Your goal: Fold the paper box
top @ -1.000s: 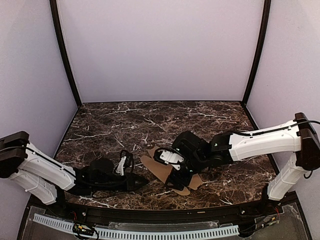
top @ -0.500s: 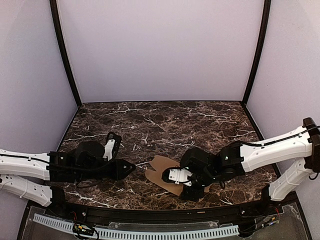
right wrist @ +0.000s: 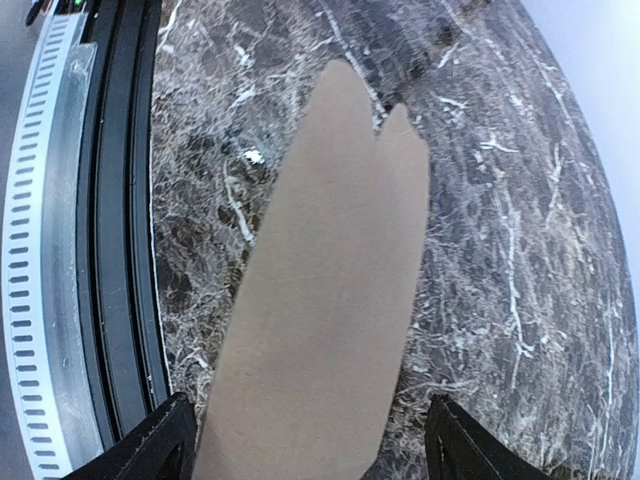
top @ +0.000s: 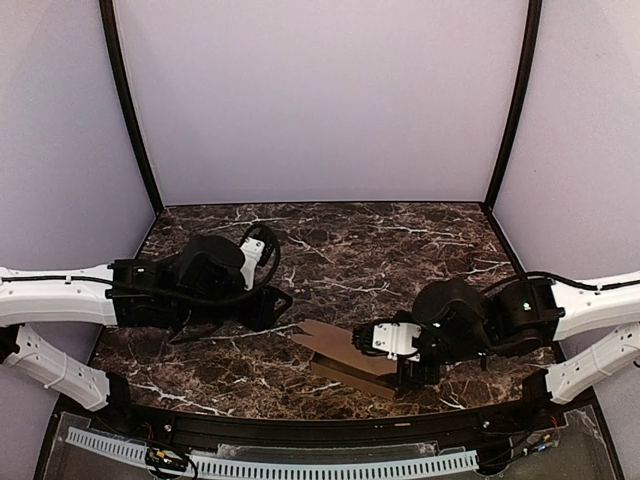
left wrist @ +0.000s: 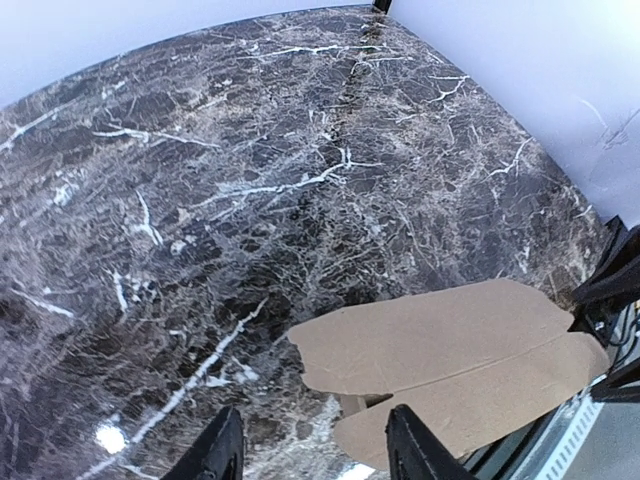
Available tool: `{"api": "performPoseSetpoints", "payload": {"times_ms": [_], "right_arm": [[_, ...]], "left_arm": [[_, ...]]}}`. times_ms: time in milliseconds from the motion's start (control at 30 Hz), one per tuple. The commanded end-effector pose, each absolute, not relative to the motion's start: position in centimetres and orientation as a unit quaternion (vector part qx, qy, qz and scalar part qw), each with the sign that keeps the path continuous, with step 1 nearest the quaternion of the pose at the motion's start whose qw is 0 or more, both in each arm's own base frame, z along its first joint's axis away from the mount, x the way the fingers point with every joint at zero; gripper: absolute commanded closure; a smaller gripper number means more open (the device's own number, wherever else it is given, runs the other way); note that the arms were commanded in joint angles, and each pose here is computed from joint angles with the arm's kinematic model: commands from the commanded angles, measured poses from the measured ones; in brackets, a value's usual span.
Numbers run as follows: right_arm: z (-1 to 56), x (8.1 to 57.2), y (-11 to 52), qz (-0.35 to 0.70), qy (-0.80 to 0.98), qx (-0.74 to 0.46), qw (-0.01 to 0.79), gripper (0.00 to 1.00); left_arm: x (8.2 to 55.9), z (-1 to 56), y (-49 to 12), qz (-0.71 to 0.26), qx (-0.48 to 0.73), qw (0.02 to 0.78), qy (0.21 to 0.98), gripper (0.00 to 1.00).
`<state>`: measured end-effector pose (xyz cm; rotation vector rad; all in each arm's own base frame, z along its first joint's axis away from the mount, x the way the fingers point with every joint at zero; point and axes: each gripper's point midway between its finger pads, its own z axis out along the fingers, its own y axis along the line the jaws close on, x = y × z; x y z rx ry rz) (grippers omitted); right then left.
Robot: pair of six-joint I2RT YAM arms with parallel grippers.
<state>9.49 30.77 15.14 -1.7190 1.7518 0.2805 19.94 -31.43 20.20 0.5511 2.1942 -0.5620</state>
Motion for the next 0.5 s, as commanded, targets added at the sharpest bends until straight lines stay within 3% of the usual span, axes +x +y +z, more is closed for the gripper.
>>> {"api": "performPoseSetpoints", "payload": {"times_ms": [0, 300, 467], "right_arm": [[18.7, 11.2, 29.7, 0.104, 0.698, -0.589, 0.393, 0.21], [19.5, 10.9, 26.8, 0.155, 0.777, -0.477, 0.38, 0.17], [19.1, 9.5, 27.8, 0.179, 0.776, -0.497, 0.345, 0.14]], "left_arm": [[21.0, 19.9, -29.1, -0.139, 0.265, 0.402, 0.865, 0.44], [21.2, 17.8, -27.7, -0.132, 0.326, 0.37, 0.86, 0.24], [19.9, 16.4, -27.1, -0.136, 0.359, 0.349, 0.855, 0.18]]}}
